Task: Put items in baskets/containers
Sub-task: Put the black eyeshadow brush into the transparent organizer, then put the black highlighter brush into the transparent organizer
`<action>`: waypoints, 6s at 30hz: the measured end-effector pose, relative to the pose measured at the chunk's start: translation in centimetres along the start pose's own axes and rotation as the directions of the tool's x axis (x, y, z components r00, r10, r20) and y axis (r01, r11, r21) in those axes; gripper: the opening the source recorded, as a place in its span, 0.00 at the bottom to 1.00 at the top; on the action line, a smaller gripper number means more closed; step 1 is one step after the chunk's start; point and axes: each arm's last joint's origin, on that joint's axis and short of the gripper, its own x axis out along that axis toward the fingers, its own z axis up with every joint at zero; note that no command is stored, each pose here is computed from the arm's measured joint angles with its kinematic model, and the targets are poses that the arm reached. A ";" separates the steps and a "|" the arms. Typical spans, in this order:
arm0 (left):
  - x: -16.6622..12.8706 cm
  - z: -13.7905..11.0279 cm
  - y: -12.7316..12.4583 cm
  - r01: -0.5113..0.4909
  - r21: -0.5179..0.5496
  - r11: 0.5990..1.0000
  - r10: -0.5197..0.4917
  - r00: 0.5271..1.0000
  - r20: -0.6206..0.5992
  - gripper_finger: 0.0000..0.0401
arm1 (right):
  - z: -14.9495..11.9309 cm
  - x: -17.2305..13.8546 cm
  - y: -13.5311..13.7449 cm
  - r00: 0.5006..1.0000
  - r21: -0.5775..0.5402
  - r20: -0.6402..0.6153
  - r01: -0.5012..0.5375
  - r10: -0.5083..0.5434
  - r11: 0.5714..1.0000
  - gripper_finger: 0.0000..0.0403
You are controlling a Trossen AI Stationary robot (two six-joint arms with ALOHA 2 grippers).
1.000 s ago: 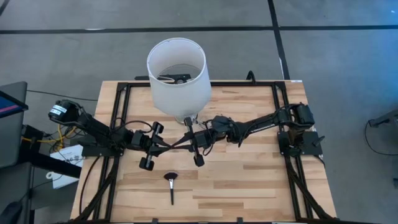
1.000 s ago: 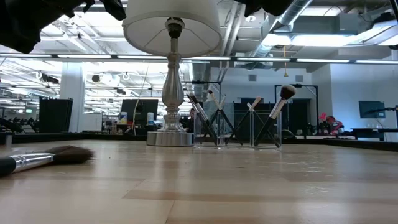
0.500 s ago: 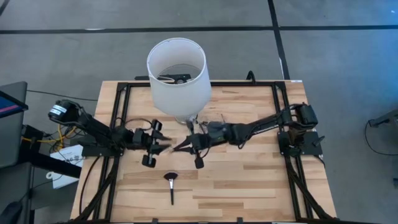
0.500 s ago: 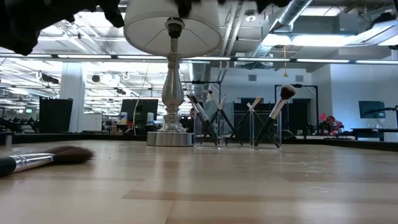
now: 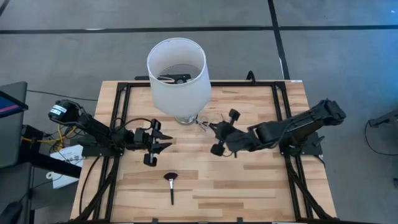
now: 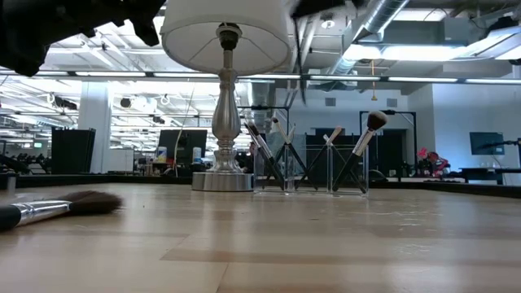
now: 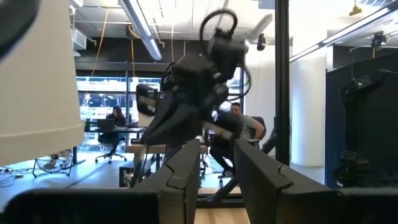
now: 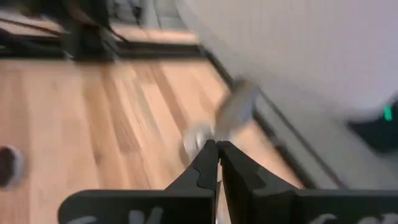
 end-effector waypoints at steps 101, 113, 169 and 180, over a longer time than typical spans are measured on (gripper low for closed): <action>-3.1 -12.5 -2.0 -0.265 -0.097 0.959 0.080 0.586 -0.806 0.01 | -4.5 10.3 12.4 0.931 0.204 -0.063 -0.340 0.359 0.918 0.31; -2.7 -12.7 0.4 -0.426 -0.067 0.902 0.211 0.574 -0.791 0.01 | -8.4 13.5 13.0 0.939 0.217 -0.218 -0.220 0.267 0.951 0.35; -2.2 -6.2 0.7 -0.310 -0.230 0.922 0.120 0.796 -0.593 0.27 | -5.0 -2.3 7.6 0.939 0.085 0.075 0.330 -0.336 0.940 0.10; -1.9 -5.9 0.7 -0.309 -0.244 0.919 0.126 0.818 -0.561 0.27 | -11.2 -1.8 2.3 0.900 0.361 0.059 0.383 -0.431 0.850 0.10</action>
